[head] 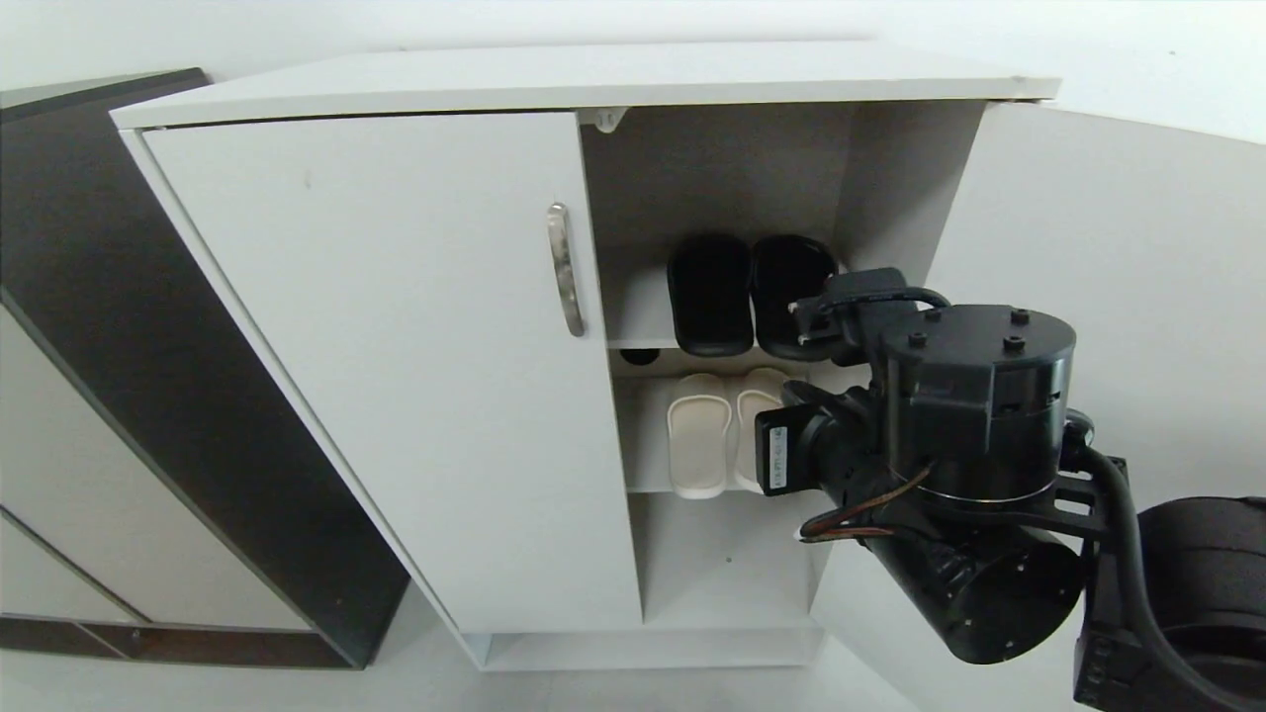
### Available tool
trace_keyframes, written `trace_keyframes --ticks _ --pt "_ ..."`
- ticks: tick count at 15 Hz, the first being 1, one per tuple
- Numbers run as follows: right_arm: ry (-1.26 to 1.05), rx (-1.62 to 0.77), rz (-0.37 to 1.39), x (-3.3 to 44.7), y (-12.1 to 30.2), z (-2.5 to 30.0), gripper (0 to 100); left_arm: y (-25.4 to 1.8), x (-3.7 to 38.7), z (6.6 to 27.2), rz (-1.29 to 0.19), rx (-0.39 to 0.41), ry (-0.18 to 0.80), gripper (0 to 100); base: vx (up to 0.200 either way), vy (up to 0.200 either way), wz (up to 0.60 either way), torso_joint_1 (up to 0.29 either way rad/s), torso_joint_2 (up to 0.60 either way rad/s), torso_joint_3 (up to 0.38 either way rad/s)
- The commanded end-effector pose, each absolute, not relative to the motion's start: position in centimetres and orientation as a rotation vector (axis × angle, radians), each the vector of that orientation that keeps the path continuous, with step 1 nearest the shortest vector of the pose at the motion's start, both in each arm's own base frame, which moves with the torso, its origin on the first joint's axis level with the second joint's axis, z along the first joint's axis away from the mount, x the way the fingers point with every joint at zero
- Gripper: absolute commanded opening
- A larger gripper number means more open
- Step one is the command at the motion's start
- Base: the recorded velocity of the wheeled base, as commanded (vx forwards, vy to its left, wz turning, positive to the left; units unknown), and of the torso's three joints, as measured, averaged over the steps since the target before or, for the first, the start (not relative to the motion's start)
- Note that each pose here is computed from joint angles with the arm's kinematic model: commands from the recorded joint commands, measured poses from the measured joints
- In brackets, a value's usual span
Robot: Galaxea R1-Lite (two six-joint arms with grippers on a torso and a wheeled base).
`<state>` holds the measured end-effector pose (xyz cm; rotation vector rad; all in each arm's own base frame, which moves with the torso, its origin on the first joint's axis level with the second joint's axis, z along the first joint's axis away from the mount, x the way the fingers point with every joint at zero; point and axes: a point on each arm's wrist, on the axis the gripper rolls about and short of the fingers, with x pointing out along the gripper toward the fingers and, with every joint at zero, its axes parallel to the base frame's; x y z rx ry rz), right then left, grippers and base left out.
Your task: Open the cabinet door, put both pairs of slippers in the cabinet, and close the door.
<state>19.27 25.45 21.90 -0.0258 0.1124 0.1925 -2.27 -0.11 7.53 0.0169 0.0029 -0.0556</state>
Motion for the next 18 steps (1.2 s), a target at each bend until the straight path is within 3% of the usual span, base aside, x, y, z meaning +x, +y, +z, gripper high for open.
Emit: trace_keyframes --ticks 1,13,18 --pt "0.128 -0.048 0.193 19.14 25.29 21.25 0 -0.11 -2.27 7.54 -0.055 0.017 0.003 0 -0.200 0.000 0.00 -0.002 0.00 0.002" --pt "0.126 -0.050 0.196 18.91 24.88 21.41 0 -0.11 -2.27 7.54 -0.055 0.017 0.003 0 -0.200 0.000 0.00 0.002 0.00 0.004" --pt "0.127 -0.052 0.192 19.01 24.78 21.37 0 -0.11 -2.27 7.54 -0.055 0.017 0.003 0 0.000 0.000 0.00 0.000 0.00 0.000"
